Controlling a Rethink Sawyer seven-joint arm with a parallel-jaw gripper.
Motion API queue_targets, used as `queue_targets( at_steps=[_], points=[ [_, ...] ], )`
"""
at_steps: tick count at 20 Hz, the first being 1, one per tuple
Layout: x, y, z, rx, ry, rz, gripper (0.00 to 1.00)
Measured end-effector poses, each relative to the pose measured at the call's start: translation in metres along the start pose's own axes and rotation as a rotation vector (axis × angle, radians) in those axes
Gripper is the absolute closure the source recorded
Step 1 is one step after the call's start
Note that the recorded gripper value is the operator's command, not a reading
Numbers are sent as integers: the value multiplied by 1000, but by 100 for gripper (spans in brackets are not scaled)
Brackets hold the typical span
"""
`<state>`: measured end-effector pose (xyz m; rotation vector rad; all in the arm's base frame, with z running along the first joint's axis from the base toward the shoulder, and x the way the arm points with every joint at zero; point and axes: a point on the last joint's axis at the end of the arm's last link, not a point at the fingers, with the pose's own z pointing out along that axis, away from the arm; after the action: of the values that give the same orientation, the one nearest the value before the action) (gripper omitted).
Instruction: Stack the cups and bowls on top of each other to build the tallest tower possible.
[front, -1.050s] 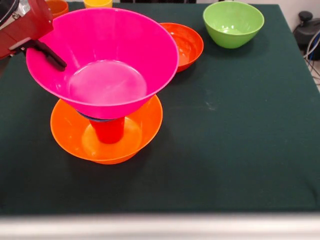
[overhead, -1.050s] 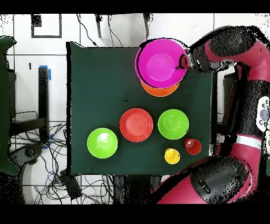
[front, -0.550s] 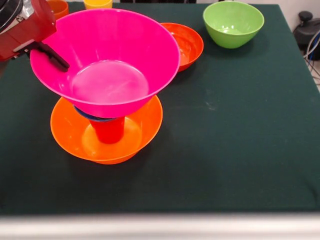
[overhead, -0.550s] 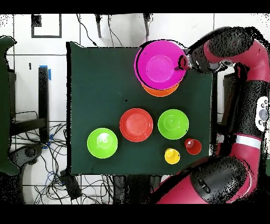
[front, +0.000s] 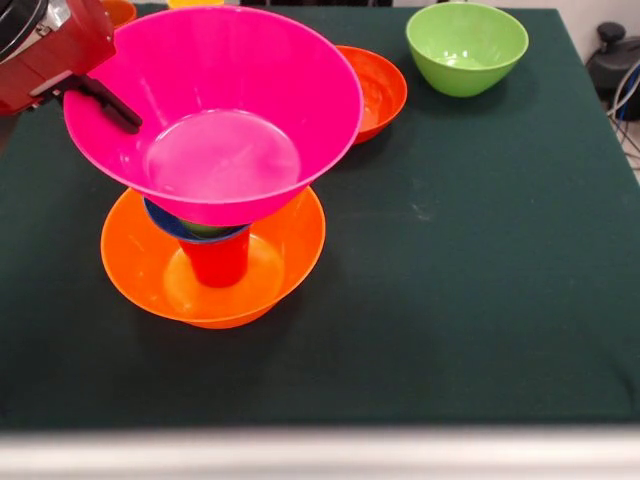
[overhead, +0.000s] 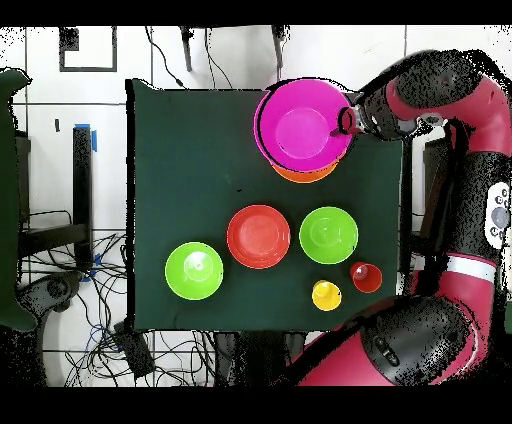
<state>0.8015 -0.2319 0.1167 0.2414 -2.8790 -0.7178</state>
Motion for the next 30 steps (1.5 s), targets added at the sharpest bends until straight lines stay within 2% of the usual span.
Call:
queue_targets(
  at_steps=[22,30],
  points=[
    [3,-2,3,3,18,-5,100],
    [8,-7,2,11,41,2,100]
  ],
)
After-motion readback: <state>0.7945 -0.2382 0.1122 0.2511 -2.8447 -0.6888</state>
